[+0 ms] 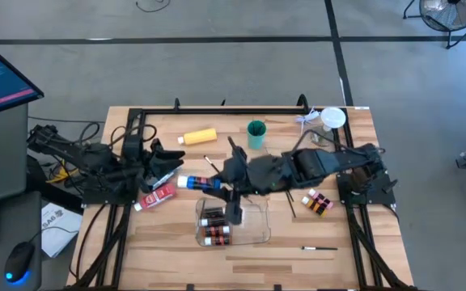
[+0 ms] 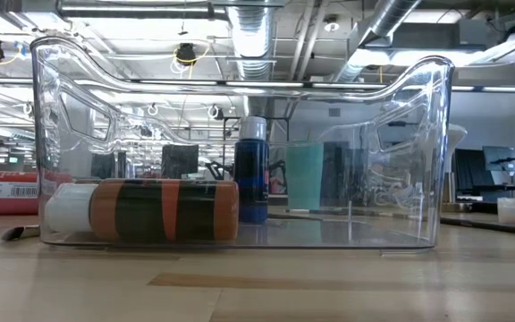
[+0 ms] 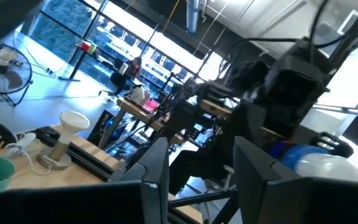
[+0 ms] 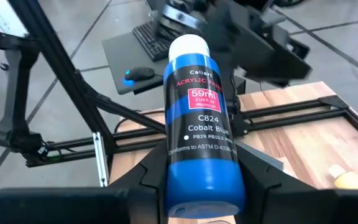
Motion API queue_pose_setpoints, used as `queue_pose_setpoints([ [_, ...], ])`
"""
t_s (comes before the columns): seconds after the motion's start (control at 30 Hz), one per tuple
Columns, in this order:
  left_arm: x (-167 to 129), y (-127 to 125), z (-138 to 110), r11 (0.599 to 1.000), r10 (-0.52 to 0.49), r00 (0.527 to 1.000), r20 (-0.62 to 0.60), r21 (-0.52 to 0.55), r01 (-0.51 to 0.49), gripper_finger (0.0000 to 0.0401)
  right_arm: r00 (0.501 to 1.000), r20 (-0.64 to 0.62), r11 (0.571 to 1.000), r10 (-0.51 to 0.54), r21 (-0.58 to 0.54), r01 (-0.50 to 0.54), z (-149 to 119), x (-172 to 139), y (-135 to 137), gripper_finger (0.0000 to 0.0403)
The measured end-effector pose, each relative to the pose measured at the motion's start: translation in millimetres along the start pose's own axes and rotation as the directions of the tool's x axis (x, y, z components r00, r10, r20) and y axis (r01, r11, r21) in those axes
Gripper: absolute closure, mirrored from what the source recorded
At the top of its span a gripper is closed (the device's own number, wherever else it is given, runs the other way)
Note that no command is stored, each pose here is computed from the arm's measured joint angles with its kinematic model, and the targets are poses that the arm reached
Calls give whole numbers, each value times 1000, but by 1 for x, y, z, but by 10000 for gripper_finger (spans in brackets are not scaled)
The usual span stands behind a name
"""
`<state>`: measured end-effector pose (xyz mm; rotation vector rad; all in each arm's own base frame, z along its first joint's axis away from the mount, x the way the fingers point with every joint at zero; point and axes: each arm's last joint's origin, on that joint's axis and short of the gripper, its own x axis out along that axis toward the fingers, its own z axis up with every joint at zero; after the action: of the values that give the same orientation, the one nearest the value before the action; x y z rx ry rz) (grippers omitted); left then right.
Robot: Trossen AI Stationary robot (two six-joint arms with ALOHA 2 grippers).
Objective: Pick & Place Paint Supplies
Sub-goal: Put the blue paint bottle into the transparent bin
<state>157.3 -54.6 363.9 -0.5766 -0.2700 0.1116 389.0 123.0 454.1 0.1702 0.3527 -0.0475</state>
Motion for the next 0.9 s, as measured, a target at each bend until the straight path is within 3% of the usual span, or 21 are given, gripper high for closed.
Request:
queue_pose_setpoints([
  [0.43,-1,-1,3,999,-10,1000,17,-48,11,313,999,-16,999,-48,-18,48,-17,-17,38,295],
  [0.73,2,-1,-1,995,3,1000,10,-101,-2,313,990,-86,992,-113,-68,107,-41,-15,38,295],
  [0.9,12,-2,-12,988,23,1000,-11,-150,-25,313,998,7,998,-66,4,66,-54,-36,27,295],
])
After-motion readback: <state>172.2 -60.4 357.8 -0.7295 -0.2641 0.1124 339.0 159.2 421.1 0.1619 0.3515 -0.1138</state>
